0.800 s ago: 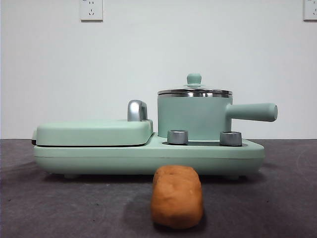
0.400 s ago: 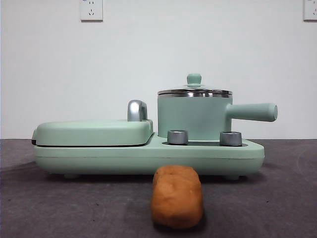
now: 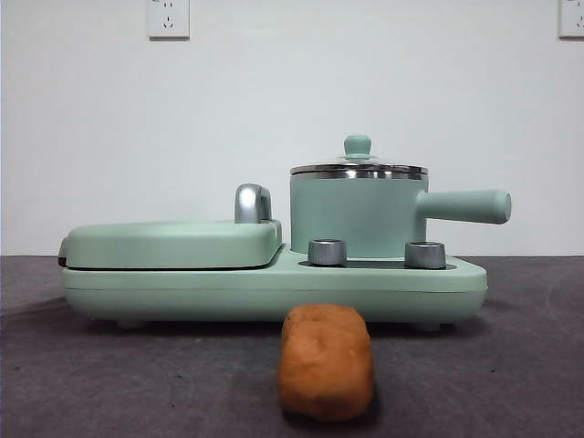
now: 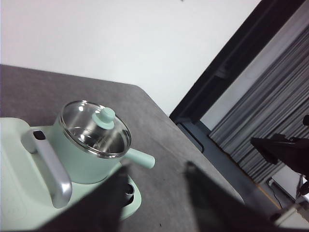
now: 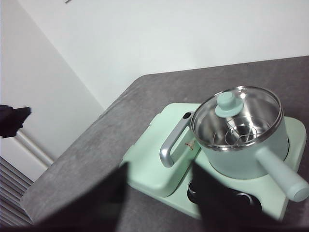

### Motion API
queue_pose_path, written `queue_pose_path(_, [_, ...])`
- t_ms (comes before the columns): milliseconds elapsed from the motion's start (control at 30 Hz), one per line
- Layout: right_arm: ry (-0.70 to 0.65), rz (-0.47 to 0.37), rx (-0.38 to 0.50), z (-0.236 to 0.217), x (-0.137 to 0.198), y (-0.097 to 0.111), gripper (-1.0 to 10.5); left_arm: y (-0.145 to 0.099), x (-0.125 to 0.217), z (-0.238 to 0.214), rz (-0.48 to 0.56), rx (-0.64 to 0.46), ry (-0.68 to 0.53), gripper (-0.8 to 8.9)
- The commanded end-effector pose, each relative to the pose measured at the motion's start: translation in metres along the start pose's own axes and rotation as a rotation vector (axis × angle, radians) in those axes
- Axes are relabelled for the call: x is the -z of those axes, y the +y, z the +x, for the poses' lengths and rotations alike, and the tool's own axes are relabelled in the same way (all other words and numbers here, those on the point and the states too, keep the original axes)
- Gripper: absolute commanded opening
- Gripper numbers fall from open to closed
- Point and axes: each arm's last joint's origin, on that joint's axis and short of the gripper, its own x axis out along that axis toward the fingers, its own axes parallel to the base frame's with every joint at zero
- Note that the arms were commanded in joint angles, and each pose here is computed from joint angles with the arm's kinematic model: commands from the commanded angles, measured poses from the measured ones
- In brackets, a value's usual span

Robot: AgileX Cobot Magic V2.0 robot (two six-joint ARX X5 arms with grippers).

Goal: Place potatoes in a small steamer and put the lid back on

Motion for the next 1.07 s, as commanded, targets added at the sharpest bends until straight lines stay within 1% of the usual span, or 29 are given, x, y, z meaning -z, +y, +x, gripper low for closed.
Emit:
queue_pose_path(33, [-0.005, -0.019, -0.007, -0.002, -0.003, 0.003, 4.2, -0.003, -0.005, 0.002, 0.031, 0.022, 0.000, 3.94])
queue_pose_path(67, [-0.004, -0.018, -0.007, -0.002, -0.003, 0.003, 4.4, -0.001, -0.005, 0.004, 0.026, 0.023, 0.007, 4.15])
queue_pose_path(233, [-0.009, -0.024, -0.008, -0.001, -0.004, 0.003, 4.4, 0.002, -0.003, 0.011, 0.010, 0.034, 0.033, 4.18])
queue_pose_path(300, [-0.004, -0.021, 0.002, 0.001, -0.005, 0.001, 4.4, 0.002, -0.004, 0.013, 0.006, 0.038, 0.041, 4.51])
queue_pose_path(400, [0.019, -0.023, 0.005, 0.006, -0.005, -0.004, 4.4, 0.001, -0.006, 0.016, 0.007, 0.048, 0.051, 4.68])
queue_pose_path(600, [0.094, 0.017, -0.025, 0.025, -0.005, -0.013, 4.4, -0.003, -0.015, 0.023, 0.011, 0.068, 0.066, 4.68])
queue_pose_path(700, [0.137, 0.038, -0.043, 0.035, -0.004, -0.017, 4.4, -0.004, -0.019, 0.027, 0.027, 0.073, 0.077, 4.68])
queue_pose_path(833, [0.171, 0.044, -0.057, 0.048, -0.003, -0.020, 4.4, -0.003, -0.025, 0.036, 0.045, 0.066, 0.115, 4.68])
queue_pose_path(933, [0.197, 0.046, -0.074, 0.054, -0.001, -0.019, 4.4, -0.003, -0.031, 0.046, 0.079, 0.048, 0.138, 4.68])
queue_pose_path(1067, [0.218, 0.042, -0.090, 0.059, 0.001, -0.016, 4.4, -0.003, -0.041, 0.067, 0.149, 0.000, 0.181, 4.68])
